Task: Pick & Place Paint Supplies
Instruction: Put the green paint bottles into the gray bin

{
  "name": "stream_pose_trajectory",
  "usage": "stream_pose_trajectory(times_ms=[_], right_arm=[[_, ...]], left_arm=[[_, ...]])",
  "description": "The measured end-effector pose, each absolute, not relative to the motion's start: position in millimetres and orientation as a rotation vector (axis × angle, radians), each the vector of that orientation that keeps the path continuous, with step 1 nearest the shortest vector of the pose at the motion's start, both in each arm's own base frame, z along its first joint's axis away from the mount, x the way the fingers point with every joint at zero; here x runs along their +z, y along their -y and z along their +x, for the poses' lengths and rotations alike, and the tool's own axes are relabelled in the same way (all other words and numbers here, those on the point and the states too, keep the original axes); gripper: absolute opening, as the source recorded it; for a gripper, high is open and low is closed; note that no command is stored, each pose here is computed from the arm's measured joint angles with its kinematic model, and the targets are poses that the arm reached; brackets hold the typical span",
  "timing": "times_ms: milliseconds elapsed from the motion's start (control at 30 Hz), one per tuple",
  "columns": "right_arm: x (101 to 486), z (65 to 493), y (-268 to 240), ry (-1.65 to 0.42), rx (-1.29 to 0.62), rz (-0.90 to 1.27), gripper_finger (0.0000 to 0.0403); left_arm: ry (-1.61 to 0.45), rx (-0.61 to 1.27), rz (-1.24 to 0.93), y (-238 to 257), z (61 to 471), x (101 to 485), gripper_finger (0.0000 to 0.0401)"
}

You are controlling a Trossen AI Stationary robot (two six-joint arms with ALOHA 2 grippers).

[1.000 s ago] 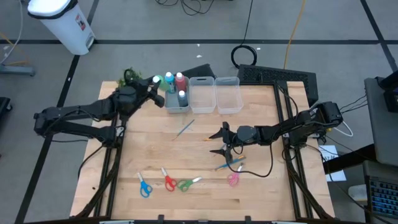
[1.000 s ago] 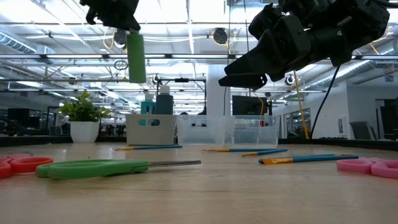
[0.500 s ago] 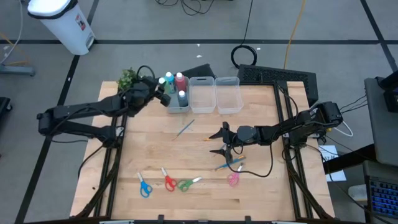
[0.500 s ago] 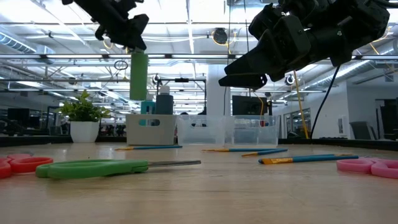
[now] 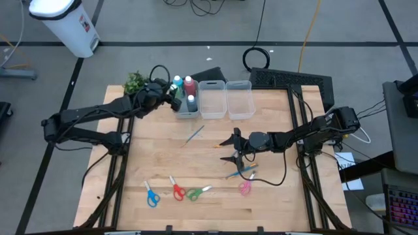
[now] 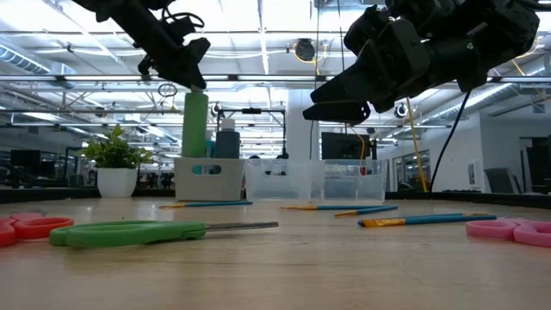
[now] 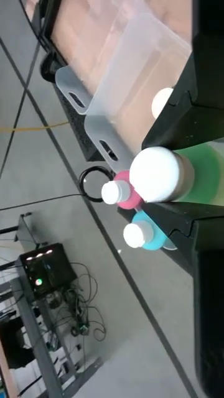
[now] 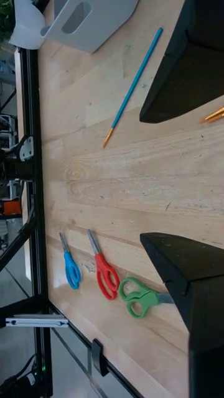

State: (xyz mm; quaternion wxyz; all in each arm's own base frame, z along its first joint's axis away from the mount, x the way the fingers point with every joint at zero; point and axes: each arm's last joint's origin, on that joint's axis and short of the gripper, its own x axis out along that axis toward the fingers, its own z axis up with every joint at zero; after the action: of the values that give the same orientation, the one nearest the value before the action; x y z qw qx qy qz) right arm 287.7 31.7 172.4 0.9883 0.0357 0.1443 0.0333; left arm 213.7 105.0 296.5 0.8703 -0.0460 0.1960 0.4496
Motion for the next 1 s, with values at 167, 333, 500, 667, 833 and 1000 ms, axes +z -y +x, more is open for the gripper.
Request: stream_pose_trajectory(times_ms=[167,333,500,667,833,1000], right_arm=[[172,288,-32,-0.29,0.069,0.072,0.0293],[172,288,-32,-0.29,0.069,0.072,0.0293],[172,288,-32,-0.29,0.069,0.072,0.0293],[172,288,-32,-0.29,0.069,0.072,0.0293],[172,288,-32,-0.29,0.069,0.072,0.0293],[172,288,-32,-0.29,0.069,0.072,0.0293]], left_arm=[[-0.401,0.902,-0.126,-104,214,297,0.0122],[-0.405,0.902,-0.128,-104,214,296,0.0122],[-0.423,0.887,-0.145,-104,217,292,0.0122],[-0.438,0.896,-0.153,-105,215,290,0.0122],[-0.428,0.887,-0.178,-107,214,280,0.0122],[-0.436,0.916,-0.199,-112,209,263,0.0122]])
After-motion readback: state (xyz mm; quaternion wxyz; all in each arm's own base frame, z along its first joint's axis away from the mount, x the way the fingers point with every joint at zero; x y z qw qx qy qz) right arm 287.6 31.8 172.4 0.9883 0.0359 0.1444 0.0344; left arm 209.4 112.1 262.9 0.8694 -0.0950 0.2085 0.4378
